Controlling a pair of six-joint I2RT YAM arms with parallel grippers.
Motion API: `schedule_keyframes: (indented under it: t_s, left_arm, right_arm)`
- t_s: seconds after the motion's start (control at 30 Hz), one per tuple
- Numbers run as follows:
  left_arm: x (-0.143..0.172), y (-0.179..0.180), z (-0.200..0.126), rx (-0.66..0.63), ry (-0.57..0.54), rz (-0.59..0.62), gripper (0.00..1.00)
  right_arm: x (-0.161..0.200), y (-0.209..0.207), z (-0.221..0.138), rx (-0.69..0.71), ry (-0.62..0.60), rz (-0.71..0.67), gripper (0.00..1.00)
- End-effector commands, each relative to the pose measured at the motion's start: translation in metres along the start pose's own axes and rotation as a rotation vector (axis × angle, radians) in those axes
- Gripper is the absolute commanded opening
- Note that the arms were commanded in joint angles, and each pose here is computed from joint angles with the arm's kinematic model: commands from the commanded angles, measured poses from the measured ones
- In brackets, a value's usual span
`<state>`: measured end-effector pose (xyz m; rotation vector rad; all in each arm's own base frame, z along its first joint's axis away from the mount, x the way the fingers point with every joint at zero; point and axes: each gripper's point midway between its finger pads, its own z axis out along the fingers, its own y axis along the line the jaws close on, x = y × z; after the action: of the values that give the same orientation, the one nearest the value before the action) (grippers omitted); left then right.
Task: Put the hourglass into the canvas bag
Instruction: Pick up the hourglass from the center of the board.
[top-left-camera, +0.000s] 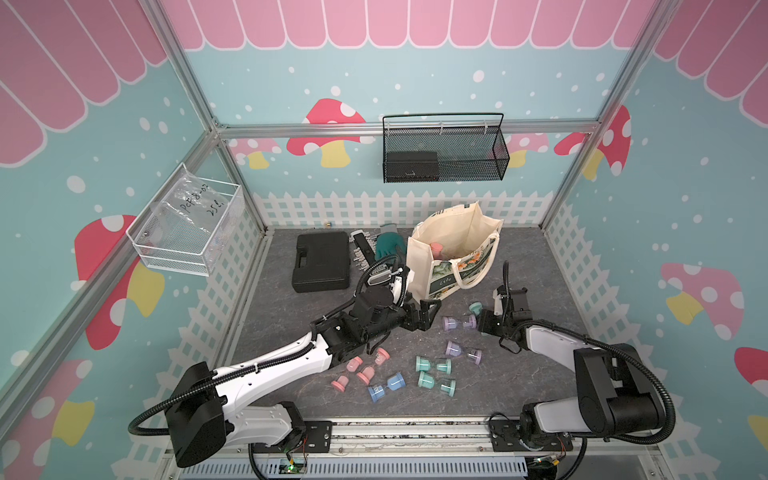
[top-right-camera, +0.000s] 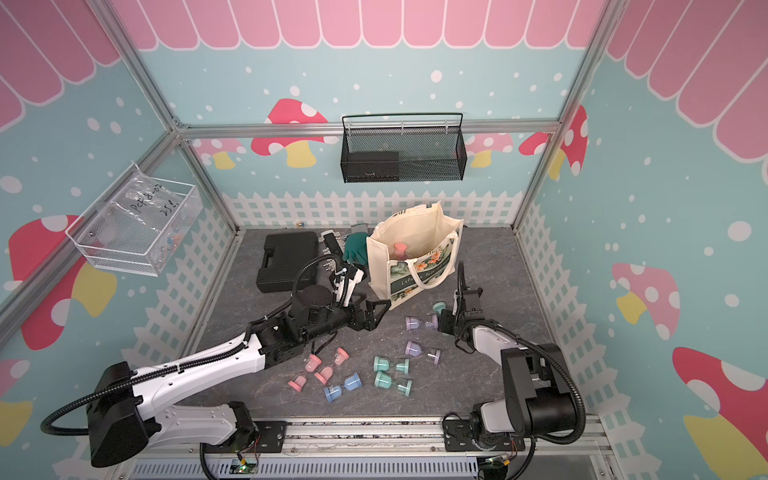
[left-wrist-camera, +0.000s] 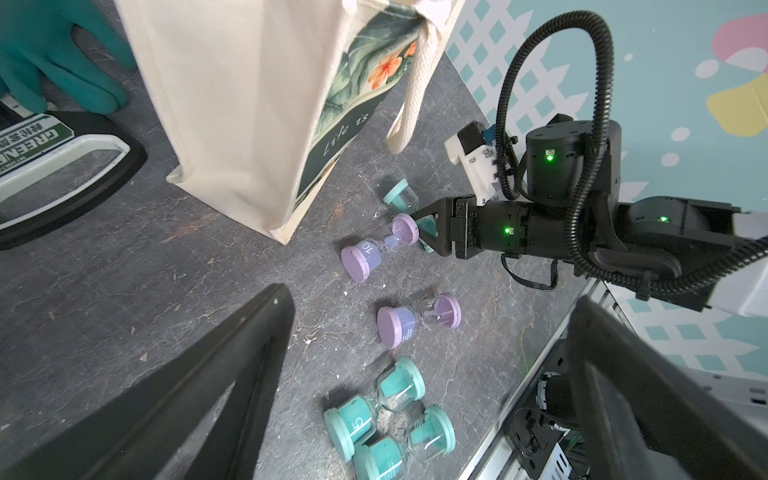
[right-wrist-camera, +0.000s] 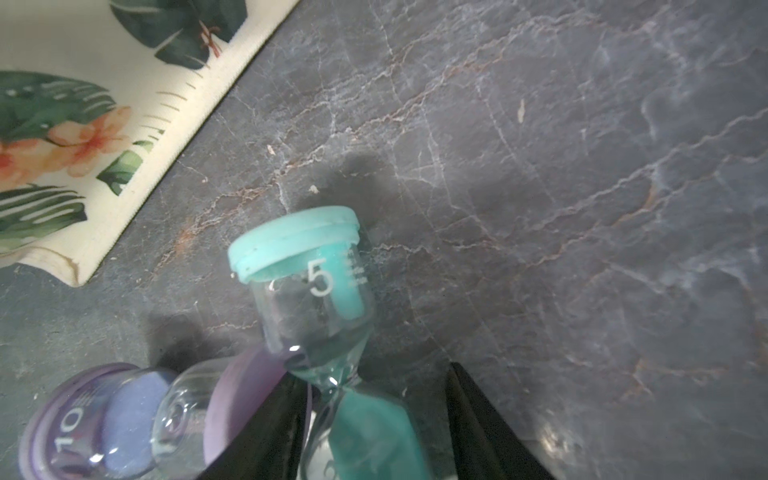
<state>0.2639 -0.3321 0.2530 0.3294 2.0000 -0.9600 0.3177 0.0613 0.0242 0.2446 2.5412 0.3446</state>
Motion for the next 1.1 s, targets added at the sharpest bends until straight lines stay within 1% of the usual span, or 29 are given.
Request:
schedule_keyframes:
  t_s: [0.0, 0.3, 0.43, 0.53, 0.7, 0.87, 1.07]
  left_arm:
    - [-0.002, 0.001, -0.001, -0.016, -0.012, 0.021, 0.99]
    - [-0.003, 0.001, 0.0, -0.022, -0.011, 0.03, 0.99]
    - [-0.004, 0.001, 0.001, -0.023, -0.013, 0.032, 0.99]
    - [-0.004, 0.0, 0.001, -0.02, -0.011, 0.033, 0.99]
    - [-0.005, 0.001, 0.001, -0.022, -0.014, 0.032, 0.99]
    - [-0.007, 0.0, 0.0, -0.022, -0.018, 0.033, 0.99]
    - [-0.009, -0.002, -0.001, -0.017, -0.024, 0.035, 0.99]
  right_arm:
    - [0.029, -0.007, 0.007, 0.028, 0.108, 0.018, 0.53]
    - [0.035, -0.007, 0.008, 0.032, 0.135, 0.013, 0.44]
    - [0.032, -0.003, 0.006, 0.011, 0.123, 0.012, 0.38]
    - [0.03, 0.003, 0.005, -0.019, 0.113, 0.01, 0.37]
    - [0.015, 0.006, -0.007, -0.027, 0.045, 0.015, 0.31]
    - [0.0, 0.014, -0.021, -0.07, -0.034, 0.039, 0.29]
    - [-0.015, 0.022, -0.038, -0.143, -0.082, 0.085, 0.26]
